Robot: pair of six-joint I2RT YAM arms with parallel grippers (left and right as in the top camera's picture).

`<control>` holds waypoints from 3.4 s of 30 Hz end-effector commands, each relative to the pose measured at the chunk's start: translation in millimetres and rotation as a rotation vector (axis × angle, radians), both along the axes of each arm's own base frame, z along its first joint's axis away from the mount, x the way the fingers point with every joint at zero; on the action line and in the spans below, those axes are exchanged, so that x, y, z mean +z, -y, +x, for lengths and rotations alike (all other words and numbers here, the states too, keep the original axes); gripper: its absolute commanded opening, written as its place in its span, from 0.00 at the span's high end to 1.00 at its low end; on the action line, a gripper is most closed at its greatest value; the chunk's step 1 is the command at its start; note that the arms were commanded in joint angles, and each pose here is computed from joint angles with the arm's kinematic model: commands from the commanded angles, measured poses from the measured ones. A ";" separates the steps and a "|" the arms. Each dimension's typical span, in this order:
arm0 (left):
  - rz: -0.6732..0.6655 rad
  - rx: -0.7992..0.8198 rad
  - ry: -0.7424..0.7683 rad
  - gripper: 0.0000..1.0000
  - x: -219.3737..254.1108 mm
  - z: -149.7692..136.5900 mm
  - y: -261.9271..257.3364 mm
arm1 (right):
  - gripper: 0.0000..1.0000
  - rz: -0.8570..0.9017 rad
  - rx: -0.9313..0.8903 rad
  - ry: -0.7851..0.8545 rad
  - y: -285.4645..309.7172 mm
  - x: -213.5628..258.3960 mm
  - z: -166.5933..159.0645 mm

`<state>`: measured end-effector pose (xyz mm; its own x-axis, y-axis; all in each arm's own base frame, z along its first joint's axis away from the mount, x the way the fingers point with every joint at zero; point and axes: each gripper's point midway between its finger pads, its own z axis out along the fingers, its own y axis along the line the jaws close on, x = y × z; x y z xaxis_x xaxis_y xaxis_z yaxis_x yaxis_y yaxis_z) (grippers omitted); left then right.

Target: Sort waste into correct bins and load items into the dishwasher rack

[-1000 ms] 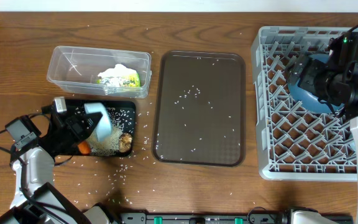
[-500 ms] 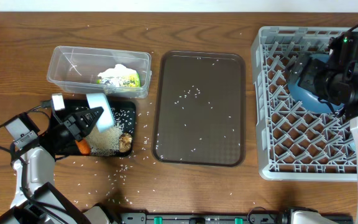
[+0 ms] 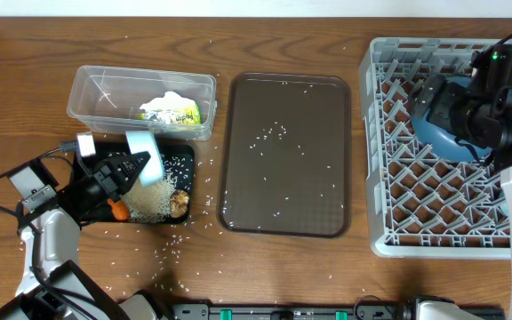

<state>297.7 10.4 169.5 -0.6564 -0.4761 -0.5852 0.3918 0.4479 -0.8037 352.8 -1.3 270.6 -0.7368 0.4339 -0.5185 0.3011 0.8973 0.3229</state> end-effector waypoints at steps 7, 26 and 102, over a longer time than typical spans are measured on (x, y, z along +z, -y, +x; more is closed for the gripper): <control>-0.076 -0.094 0.005 0.94 29.5 -4.8 24.4 | 0.08 -0.013 -0.003 0.006 4.3 2.5 -1.0; 0.047 0.038 -0.126 0.94 57.0 6.2 43.8 | 0.08 -0.034 0.055 0.045 1.6 15.4 -10.6; -0.382 -0.520 -0.135 0.94 59.0 108.9 480.8 | 0.09 0.004 -0.238 -0.031 79.9 14.8 -51.2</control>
<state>401.9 -467.8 215.6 -0.9122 -0.2071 -0.3537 0.3741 -0.0682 -0.9249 304.1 -79.3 277.4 -0.6480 0.5892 -0.4826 0.5062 0.8066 0.3051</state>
